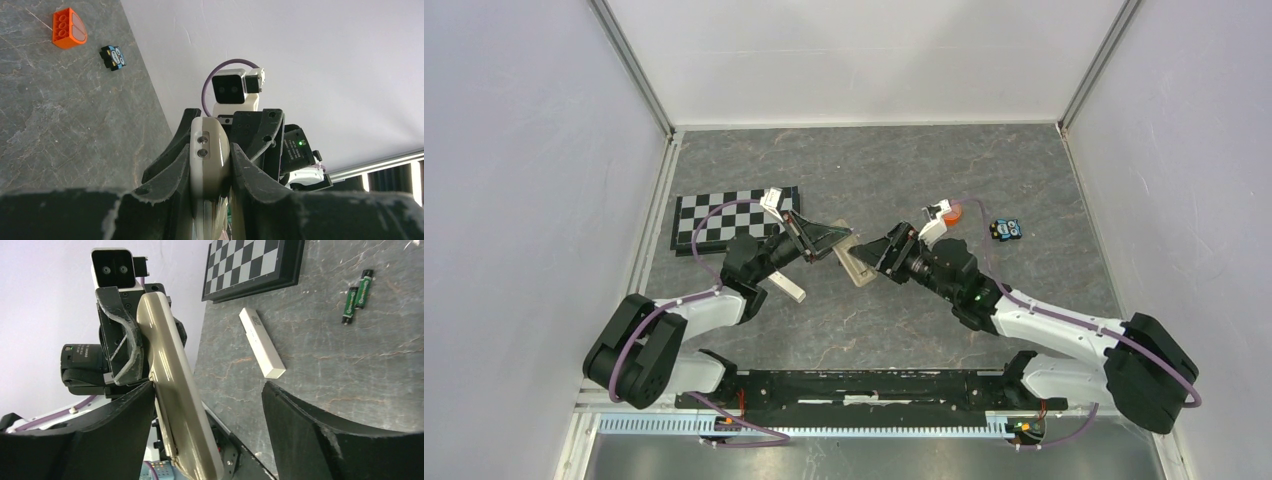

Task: Load the batteries into the remote control

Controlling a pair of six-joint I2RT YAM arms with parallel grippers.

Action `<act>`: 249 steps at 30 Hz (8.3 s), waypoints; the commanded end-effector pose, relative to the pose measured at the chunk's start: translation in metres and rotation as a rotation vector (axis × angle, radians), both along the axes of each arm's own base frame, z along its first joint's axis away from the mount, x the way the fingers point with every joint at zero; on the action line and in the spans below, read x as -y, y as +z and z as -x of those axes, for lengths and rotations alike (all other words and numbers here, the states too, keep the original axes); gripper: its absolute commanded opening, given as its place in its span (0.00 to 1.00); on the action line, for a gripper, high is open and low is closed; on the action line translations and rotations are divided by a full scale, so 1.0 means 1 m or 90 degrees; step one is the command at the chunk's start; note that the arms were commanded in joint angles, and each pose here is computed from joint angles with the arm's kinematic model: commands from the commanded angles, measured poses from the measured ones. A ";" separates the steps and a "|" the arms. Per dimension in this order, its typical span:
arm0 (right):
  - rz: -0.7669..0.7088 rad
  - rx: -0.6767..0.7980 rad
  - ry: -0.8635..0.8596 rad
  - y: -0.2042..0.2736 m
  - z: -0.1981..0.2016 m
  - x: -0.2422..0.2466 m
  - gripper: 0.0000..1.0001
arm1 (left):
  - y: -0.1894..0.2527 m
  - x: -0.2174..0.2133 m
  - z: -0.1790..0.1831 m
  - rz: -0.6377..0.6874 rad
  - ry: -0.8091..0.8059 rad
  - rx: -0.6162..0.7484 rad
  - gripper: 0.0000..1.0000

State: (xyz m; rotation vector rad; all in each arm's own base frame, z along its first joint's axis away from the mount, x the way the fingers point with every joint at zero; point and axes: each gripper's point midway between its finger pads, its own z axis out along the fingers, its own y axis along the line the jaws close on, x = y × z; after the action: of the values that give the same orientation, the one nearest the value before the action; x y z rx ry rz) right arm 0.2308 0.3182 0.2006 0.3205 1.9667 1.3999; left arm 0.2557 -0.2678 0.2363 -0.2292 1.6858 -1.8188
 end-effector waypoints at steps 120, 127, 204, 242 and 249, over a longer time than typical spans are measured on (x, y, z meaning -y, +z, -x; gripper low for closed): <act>1.149 -0.187 -0.115 -0.155 -0.048 0.307 0.33 | -0.083 -0.124 -0.010 -0.602 0.326 -0.144 1.00; 1.102 -0.173 -0.066 -0.166 -0.046 0.293 0.41 | -0.082 -0.125 -0.010 -0.610 0.325 -0.143 1.00; 0.643 0.495 0.336 -0.162 -0.008 -0.167 0.54 | -0.024 -0.248 0.042 -0.584 0.674 -0.169 1.00; 0.549 0.701 0.016 0.068 0.012 0.042 0.13 | 0.087 -0.006 0.037 -0.267 -0.143 0.117 0.94; 0.489 0.743 0.080 0.082 0.032 0.031 0.13 | 0.084 0.002 0.031 -0.237 -0.175 0.053 0.86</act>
State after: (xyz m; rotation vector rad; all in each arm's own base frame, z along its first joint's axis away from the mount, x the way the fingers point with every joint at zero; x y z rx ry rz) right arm 0.2109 0.2759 0.2702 -0.7449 1.3792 0.4454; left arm 0.2311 -0.2634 0.2970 0.2218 2.0602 -1.5130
